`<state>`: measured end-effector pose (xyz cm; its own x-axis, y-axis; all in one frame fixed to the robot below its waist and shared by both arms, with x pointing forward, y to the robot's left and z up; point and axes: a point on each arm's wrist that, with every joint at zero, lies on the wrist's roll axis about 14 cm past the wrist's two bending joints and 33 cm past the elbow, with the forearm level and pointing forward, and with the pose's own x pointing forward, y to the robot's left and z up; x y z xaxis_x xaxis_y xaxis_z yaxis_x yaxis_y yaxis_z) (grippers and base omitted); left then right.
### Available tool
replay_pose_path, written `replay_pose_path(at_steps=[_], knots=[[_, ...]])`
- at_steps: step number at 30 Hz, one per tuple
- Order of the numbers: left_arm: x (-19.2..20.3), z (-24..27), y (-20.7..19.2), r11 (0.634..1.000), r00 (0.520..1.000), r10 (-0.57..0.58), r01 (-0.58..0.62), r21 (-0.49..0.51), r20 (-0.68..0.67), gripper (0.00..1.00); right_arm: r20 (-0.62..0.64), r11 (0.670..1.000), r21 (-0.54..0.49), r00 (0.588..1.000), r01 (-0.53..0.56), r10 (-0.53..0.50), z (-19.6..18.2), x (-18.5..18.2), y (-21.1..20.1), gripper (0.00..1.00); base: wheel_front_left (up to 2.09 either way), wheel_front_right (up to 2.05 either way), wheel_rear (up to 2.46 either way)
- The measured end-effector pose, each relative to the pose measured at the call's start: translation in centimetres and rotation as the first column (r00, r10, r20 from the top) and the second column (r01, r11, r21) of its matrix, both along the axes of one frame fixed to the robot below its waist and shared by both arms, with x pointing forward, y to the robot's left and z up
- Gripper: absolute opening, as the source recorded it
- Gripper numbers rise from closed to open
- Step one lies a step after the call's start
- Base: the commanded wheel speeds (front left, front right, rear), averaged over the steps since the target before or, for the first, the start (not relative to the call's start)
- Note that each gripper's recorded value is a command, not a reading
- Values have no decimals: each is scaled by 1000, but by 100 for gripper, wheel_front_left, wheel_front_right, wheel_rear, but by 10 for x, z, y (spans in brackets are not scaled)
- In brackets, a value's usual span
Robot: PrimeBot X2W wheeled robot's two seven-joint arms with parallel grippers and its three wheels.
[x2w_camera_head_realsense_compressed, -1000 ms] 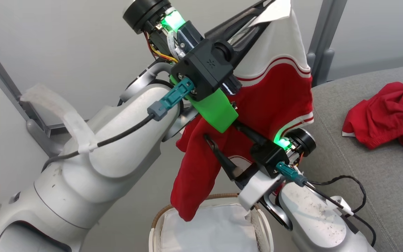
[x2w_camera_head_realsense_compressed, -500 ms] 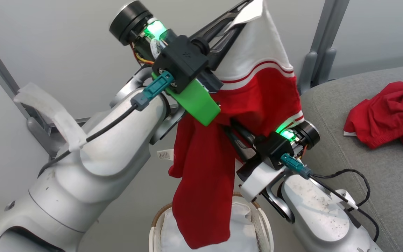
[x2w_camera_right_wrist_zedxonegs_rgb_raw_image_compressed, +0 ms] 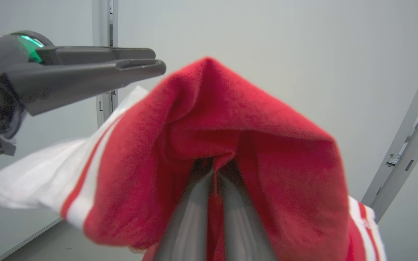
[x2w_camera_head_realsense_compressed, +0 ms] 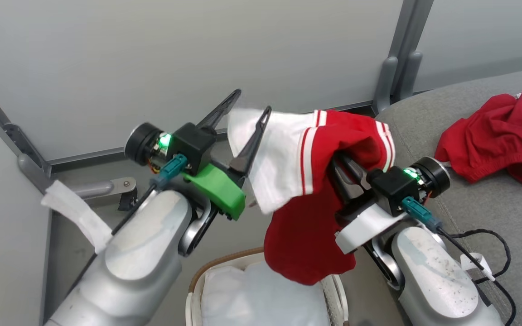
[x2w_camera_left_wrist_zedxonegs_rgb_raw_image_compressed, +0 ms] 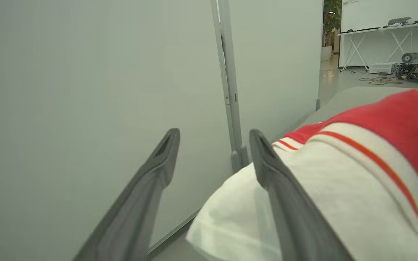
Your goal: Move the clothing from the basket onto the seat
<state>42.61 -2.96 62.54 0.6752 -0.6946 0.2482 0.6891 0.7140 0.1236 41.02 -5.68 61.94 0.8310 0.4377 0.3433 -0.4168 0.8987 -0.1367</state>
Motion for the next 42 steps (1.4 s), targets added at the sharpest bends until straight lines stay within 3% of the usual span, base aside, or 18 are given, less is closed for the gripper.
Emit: replay_pose_path(at_steps=[14,27,34,42], knots=[[-39,-97,-2,996,957,32,-56,-75,-288,100,-33,991,17,991,133,-132,-14,5,-44,0,0,0,0],[-53,-116,-19,996,942,-16,-15,-89,-334,100,-40,972,19,972,234,-233,-17,6,-80,0,0,0,0],[-59,-121,-47,994,938,-98,75,-79,-333,100,-48,934,15,933,357,-356,-20,-5,-125,0,0,0,0],[-71,-130,-93,972,908,-237,223,-79,-345,100,-73,855,3,853,519,-517,-29,-31,-186,0,0,0,0]])
